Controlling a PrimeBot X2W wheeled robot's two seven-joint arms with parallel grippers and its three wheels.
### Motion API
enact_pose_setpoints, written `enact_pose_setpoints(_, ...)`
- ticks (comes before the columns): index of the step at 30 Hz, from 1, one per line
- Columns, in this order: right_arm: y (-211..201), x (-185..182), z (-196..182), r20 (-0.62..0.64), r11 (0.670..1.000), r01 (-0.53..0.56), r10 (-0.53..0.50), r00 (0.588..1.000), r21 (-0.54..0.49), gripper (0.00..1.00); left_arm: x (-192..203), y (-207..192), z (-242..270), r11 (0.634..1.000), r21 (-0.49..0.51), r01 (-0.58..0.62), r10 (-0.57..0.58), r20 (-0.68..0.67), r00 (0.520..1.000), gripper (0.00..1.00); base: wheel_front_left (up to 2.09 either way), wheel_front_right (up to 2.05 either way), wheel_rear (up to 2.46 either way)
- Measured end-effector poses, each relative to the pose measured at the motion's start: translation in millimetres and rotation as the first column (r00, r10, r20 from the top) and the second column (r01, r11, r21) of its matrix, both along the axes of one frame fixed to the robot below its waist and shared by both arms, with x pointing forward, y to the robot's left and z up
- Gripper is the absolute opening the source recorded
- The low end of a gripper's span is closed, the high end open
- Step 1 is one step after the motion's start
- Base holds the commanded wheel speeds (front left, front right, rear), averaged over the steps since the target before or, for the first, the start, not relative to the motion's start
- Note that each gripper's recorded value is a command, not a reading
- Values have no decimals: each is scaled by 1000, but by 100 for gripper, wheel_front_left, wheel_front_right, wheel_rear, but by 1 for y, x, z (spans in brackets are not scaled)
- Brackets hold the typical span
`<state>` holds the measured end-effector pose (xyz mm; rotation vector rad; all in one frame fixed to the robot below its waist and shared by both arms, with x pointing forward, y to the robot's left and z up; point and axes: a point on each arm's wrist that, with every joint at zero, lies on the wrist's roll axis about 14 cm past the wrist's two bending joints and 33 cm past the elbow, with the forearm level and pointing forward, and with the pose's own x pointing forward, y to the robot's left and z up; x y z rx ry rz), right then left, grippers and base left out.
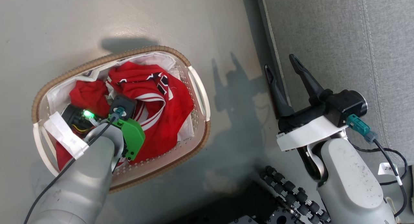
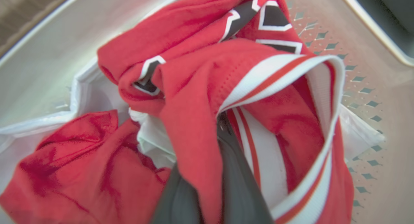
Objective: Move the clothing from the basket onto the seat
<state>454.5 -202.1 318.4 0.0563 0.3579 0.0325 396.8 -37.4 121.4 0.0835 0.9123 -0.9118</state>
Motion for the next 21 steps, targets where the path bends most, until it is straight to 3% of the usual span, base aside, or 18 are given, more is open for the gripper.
enact_pose_setpoints(14, -2, -4, 44, 85, 1000, 9, -8, 996, -7, 100, -7, -6, 65, 996, -82, -27, 33, 74, 997, 0, 0, 0, 0)
enact_pose_setpoints(21, 5, -13, 69, 130, 1000, -2, 3, 991, -4, 100, -2, -6, 116, 983, -158, -89, 112, 144, 983, 0, 0, 0, 0)
